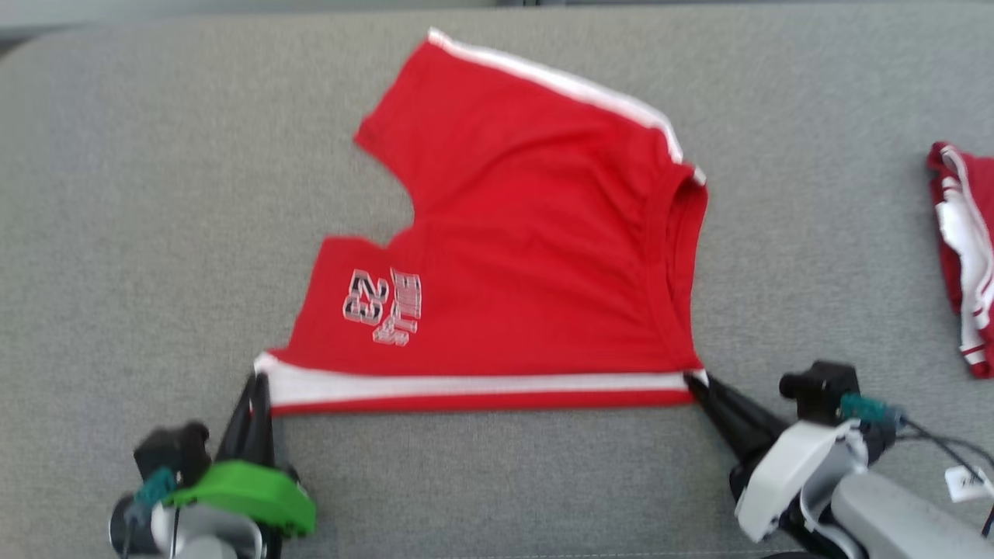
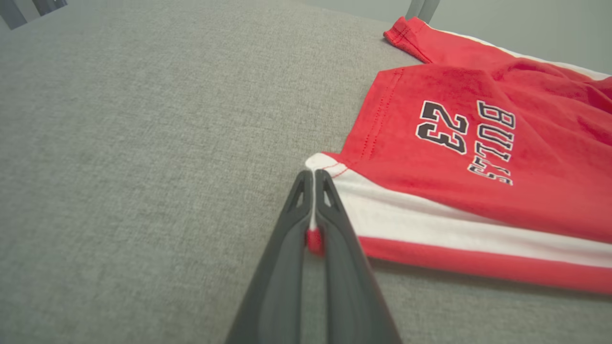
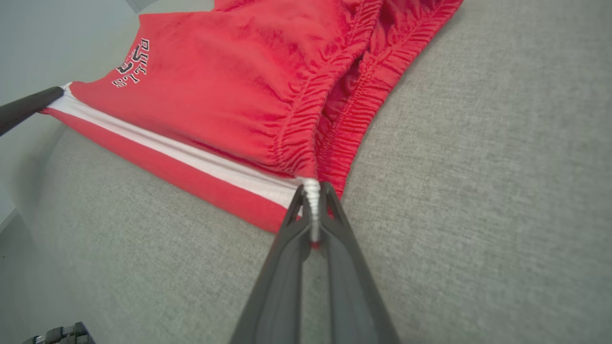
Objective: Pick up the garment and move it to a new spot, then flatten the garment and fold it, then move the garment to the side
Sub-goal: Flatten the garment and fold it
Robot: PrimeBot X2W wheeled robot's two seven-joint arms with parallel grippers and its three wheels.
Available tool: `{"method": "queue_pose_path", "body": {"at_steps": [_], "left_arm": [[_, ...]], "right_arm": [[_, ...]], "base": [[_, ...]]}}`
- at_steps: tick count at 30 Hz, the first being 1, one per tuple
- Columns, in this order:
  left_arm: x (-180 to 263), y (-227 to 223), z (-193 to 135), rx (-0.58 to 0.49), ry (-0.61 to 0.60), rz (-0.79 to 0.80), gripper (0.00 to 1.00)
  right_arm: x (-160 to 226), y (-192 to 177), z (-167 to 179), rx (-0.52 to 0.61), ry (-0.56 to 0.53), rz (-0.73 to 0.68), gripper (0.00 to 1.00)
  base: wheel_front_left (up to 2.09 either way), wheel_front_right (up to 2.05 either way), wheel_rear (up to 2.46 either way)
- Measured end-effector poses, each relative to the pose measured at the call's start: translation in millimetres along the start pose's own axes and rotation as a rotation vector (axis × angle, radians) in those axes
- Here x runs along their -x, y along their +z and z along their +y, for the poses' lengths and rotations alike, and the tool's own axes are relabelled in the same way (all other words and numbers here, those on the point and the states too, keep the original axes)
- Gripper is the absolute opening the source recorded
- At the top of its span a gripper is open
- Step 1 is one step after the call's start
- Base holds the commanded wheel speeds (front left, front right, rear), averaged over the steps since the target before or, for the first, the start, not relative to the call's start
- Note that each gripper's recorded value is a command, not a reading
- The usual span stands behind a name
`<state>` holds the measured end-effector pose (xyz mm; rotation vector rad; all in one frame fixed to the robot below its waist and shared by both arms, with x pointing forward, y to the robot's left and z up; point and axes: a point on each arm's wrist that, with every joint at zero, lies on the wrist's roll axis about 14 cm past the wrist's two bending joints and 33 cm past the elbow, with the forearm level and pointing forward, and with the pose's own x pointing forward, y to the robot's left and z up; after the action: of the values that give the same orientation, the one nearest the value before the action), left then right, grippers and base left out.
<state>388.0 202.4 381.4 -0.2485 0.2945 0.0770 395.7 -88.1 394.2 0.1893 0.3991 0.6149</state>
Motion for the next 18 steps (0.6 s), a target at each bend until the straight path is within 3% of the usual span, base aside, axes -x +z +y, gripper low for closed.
{"method": "queue_pose_path", "body": {"at_steps": [6,18], "left_arm": [[48,-17,1,0.017,-0.001,0.026,0.0],[94,-17,4,0.039,-0.004,-0.025,0.0]], "right_arm": [[39,-18,23,-0.026,-0.035,0.005,0.0],[84,-45,64,-0.019,-0.004,0.019,0.0]], "base": [[0.0,0.0,0.0],[0.0,0.0,0.0]]}}
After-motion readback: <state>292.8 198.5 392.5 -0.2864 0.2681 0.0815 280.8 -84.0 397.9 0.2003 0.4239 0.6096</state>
